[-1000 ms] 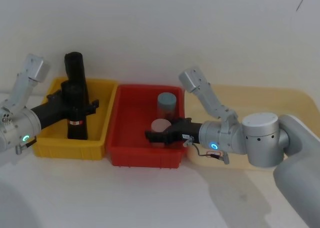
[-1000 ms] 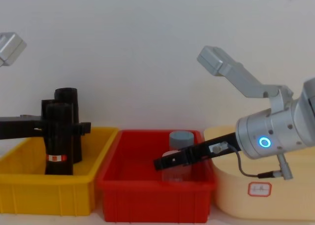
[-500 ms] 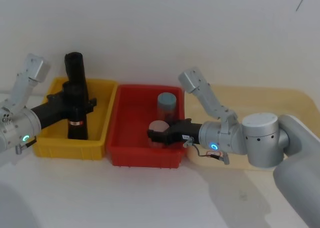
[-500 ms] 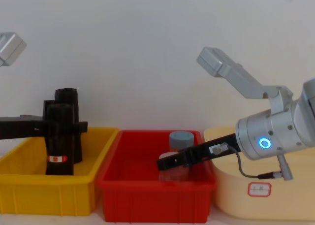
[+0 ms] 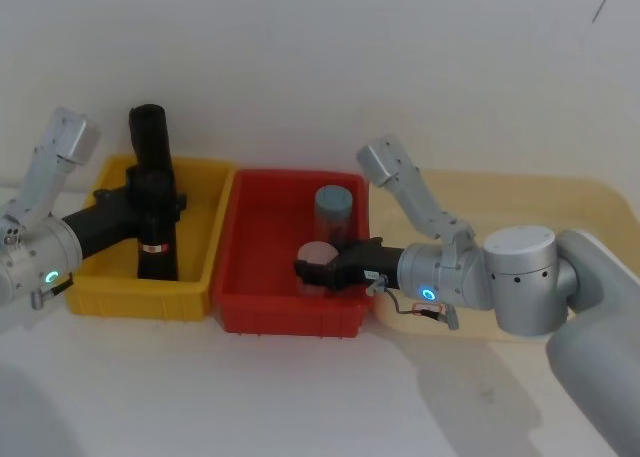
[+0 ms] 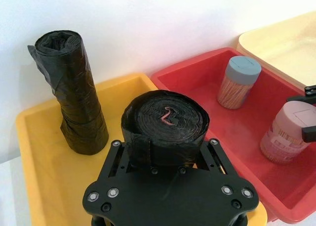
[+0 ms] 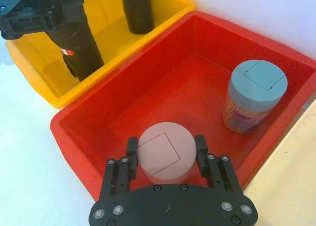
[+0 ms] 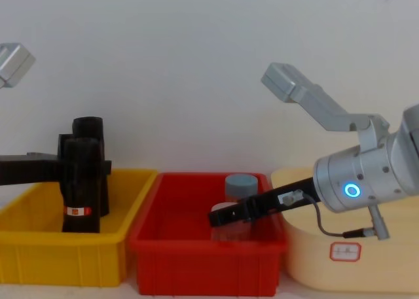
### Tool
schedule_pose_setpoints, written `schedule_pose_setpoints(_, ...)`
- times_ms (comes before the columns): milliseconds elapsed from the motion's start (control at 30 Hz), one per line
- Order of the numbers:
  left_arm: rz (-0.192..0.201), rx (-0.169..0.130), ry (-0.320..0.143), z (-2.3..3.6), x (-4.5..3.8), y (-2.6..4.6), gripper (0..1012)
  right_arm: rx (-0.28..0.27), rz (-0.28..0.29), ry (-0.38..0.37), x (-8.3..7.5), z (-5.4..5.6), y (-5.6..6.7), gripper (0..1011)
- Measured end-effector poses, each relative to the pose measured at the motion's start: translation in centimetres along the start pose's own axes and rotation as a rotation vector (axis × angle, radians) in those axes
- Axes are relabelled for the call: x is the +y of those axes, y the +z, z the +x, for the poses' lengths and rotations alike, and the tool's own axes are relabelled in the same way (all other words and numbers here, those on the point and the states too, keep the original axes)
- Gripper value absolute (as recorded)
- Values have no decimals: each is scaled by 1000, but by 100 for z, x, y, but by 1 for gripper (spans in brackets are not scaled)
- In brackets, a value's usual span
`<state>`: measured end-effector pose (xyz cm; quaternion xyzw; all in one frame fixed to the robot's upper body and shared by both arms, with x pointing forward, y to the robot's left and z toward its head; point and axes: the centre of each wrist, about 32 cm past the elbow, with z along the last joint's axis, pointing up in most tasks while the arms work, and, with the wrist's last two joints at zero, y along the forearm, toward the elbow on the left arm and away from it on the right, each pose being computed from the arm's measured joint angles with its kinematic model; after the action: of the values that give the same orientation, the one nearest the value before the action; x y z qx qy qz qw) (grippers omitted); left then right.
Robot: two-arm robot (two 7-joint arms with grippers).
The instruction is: Pick up the garbage bag with the one hand and transfer it to the other hand.
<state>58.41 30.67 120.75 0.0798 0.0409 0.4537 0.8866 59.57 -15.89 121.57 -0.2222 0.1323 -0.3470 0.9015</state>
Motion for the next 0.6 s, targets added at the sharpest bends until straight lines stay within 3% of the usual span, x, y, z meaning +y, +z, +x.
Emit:
schedule_pose_setpoints(333,-12,-11,-4,-26,3,27,429,-2,5,1,-13,-5,9,664)
schedule_pose_setpoints(467,-38,-25,-6,-57,15,96,429,-11,37,4,-73,-26,61,664)
schedule_pose_setpoints(600,-78,-43,-11,-97,40,232,429,-19,70,5,-136,-41,109,664)
